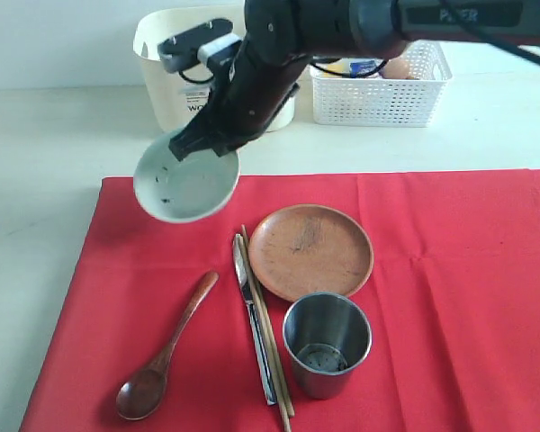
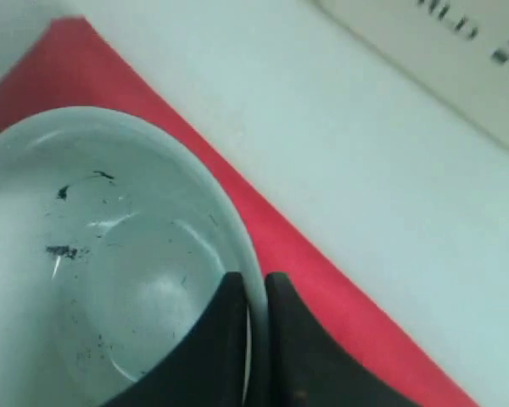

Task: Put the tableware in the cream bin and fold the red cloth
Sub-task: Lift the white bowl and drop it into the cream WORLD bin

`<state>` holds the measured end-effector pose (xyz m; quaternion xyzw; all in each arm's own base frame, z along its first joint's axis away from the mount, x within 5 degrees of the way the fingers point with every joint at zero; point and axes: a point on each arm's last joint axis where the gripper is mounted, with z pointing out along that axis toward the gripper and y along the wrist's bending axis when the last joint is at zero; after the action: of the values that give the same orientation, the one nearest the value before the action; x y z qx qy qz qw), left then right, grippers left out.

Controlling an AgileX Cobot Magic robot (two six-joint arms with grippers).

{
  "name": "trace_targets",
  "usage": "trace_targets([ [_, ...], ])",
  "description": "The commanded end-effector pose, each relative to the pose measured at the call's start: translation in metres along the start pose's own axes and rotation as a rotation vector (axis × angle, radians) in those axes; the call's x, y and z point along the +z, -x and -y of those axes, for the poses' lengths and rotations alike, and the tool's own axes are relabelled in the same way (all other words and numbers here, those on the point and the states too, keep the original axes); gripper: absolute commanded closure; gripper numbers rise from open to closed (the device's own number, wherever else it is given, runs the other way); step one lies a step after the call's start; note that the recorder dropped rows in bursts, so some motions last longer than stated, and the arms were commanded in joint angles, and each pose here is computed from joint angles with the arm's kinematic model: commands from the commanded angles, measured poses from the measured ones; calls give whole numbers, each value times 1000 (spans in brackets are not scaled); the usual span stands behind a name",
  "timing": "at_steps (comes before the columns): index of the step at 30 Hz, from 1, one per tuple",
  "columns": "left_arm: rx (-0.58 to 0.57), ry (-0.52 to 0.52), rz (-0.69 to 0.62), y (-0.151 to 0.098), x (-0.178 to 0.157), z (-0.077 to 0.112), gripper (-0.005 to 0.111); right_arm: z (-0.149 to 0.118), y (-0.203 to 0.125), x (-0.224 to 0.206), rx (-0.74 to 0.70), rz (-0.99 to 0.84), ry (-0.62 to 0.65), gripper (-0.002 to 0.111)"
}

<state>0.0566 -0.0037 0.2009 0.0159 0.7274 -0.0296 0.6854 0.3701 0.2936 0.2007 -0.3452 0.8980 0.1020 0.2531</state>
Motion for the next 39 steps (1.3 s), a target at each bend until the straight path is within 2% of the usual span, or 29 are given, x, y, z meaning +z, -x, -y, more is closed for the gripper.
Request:
trace_targets([
  [1,-14,-10,5,-1,0,1,106,15,18,-44,11,135,-36,108],
  [6,-14,-10,5,-1,0,1,106,47,25,-72,70,235,-88,108],
  [10,-14,-10,5,-1,0,1,106,79,28,-78,184,330,-135,108],
  [14,-14,-10,5,-1,0,1,106,109,31,-70,282,458,-179,108],
  [20,-14,-10,5,-1,0,1,106,137,36,-50,358,671,-221,108],
  [28,-14,-10,5,-1,0,1,106,148,34,-7,336,891,-256,108],
  [35,-14,-10,5,-1,0,1,106,152,25,19,337,920,-265,108],
  [37,-14,-10,5,-1,0,1,106,152,25,19,383,925,-260,105],
  [39,-14,-10,5,-1,0,1,106,152,25,19,387,926,-260,93],
])
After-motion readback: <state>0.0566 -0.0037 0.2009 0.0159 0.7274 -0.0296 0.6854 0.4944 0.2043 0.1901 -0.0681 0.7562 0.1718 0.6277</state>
